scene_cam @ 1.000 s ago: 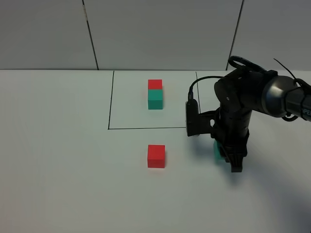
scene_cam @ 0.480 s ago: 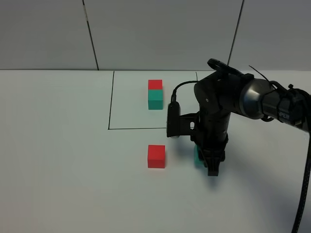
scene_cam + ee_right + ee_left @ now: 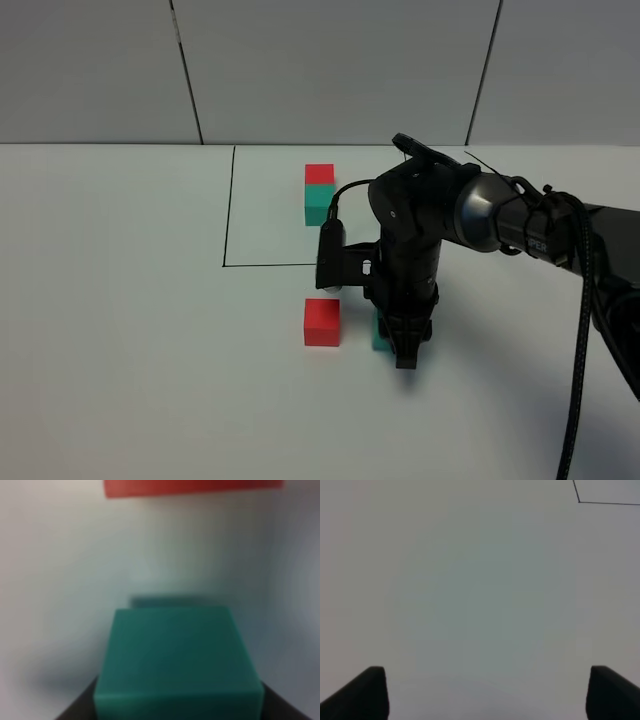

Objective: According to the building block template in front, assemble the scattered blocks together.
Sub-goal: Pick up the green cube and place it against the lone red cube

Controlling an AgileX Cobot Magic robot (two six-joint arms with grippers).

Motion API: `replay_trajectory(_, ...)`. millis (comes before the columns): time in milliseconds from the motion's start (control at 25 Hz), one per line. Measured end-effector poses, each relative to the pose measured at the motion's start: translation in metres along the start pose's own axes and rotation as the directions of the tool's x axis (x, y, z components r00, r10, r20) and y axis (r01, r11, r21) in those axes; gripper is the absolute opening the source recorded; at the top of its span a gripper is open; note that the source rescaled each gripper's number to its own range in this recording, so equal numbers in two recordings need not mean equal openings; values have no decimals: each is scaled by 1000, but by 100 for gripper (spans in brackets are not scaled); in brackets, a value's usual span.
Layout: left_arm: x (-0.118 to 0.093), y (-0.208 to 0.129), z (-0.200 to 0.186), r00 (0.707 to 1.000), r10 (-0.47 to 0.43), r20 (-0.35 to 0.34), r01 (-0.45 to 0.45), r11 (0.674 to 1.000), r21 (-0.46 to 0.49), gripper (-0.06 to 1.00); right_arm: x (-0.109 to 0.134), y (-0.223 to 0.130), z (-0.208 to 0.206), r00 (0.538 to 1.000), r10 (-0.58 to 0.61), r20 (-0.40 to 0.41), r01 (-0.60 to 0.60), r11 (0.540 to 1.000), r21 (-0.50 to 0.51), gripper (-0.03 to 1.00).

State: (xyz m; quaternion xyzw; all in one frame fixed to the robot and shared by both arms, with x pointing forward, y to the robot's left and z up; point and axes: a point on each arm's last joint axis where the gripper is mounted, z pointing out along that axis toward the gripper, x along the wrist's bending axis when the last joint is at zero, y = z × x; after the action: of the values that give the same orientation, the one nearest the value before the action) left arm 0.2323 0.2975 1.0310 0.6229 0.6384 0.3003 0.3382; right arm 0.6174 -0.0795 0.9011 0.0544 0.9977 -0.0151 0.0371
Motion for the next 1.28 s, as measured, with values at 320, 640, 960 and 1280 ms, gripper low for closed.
replay_trajectory(320,0,0,0,1000,-1,0,1,1000,0,87,6,13,12,1000,-3,2,3,1000,-2,0)
replay_trajectory(640,0,0,0,1000,-1,0,1,1000,0,87,-5,27,12,1000,-2,8,2,1000,5,0)
replay_trajectory(960,0,0,0,1000,-1,0,1,1000,0,87,-7,30,13,1000,10,-9,-10,1000,5,0)
replay_trajectory(1280,0,0,0,1000,-1,0,1,1000,0,87,-6,32,14,999,22,-27,-22,1000,-13,0)
